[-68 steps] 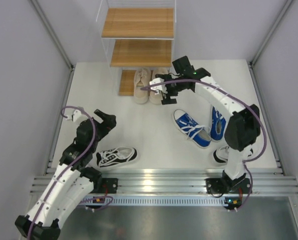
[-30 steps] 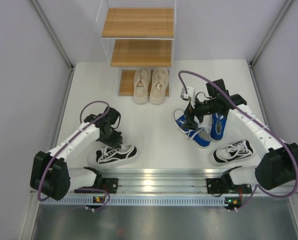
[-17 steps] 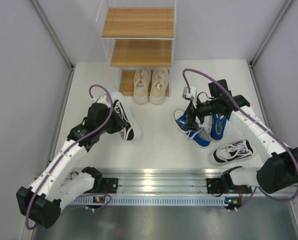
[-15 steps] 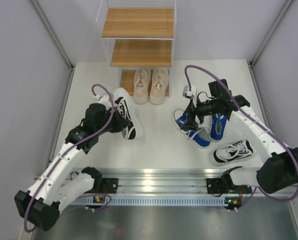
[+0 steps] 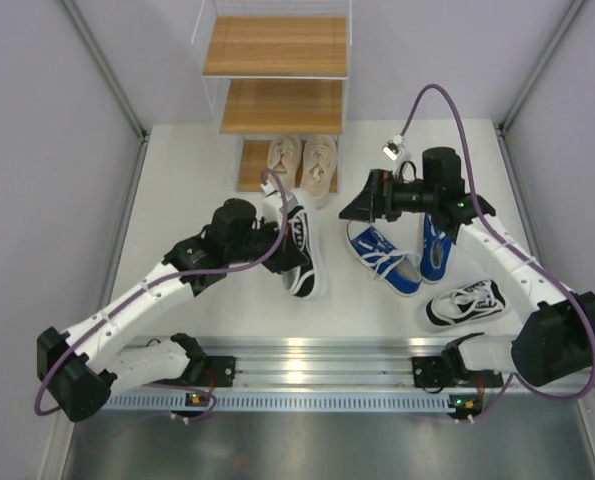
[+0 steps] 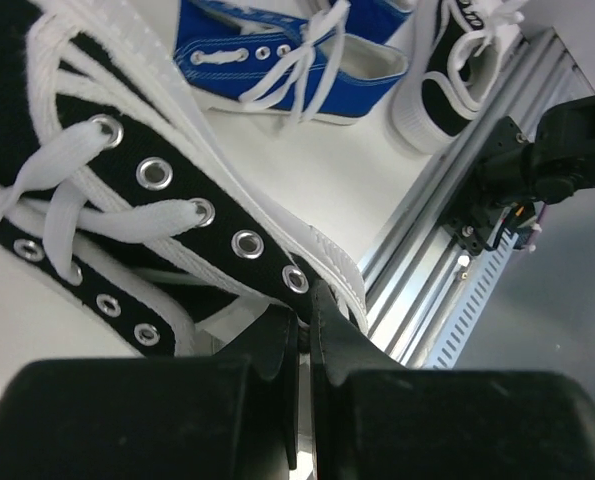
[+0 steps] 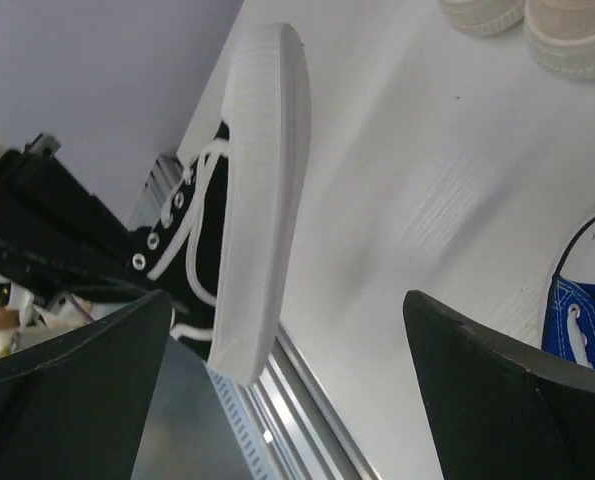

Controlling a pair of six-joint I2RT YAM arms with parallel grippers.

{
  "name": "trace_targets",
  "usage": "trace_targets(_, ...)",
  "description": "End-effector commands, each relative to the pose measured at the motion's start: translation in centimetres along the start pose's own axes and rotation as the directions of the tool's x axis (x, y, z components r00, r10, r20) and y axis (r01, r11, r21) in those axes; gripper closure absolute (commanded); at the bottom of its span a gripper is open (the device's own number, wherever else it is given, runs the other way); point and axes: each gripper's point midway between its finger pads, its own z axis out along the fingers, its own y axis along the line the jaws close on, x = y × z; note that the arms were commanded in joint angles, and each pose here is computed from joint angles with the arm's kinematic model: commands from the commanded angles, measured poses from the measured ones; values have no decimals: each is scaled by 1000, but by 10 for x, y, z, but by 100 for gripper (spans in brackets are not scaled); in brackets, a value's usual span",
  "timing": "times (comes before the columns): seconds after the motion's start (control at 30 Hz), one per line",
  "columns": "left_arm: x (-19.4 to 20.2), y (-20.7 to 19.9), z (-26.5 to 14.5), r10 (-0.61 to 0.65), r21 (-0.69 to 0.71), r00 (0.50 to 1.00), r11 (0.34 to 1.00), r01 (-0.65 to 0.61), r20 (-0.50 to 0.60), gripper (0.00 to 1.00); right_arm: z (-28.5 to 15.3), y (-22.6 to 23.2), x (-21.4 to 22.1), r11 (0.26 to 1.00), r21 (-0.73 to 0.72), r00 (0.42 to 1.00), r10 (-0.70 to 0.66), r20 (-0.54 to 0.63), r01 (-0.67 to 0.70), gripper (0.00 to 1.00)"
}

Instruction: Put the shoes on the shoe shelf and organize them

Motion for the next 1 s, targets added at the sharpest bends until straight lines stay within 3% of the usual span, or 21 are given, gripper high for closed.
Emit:
trace_targets(0.0, -69, -49, 7, 157, 128, 965, 974, -187, 210, 100, 8, 5, -32, 986, 82, 983, 137, 122, -148, 1)
trace_targets(0.4, -79, -85, 38, 185, 247, 962, 941, -233, 201, 100, 27, 1, -18, 977, 78, 976, 188, 111, -197, 1)
trace_targets(0.6, -78, -88, 40, 177, 259, 963, 939, -228, 203, 100, 49, -3, -6, 974, 60, 975, 213, 65, -217, 12)
trace_targets(0.7, -77, -86, 40, 167, 253, 964, 943, -218, 208, 100, 57, 1, -6, 975, 20, 975, 219, 46, -220, 30)
trace_targets(0.73, -78, -87, 39, 164, 252, 963, 943, -217, 215, 100, 57, 4, -10, 978, 0, 977, 207, 55, -207, 52)
trace_targets(0.77, -78, -82, 39, 157, 230, 963, 951, -208, 221, 100, 58, 6, -11, 979, -12, 977, 203, 56, -203, 64)
trace_targets(0.8, -78, -78, 40, 137, 210, 964, 960, -186, 227, 100, 56, 9, -8, 976, -42, 976, 215, 34, -214, 86)
trace_targets(0.83, -81, -74, 39, 112, 185, 964, 970, -159, 241, 97, 54, 12, -14, 976, -76, 977, 208, 48, -205, 97)
trace_targets(0.87, -84, -62, 35, 49, 128, 961, 988, -86, 271, 72, 50, 13, -19, 974, -123, 978, 201, 64, -192, 100)
trace_targets(0.93, -94, -57, 26, -20, 121, 941, 992, -23, 339, 42, 43, 14, -28, 955, -181, 965, 251, 76, -234, 100)
trace_targets(0.97, -101, -54, 15, -83, 133, 911, 991, 32, 404, 18, 33, 14, -39, 939, -243, 953, 279, 116, -245, 100)
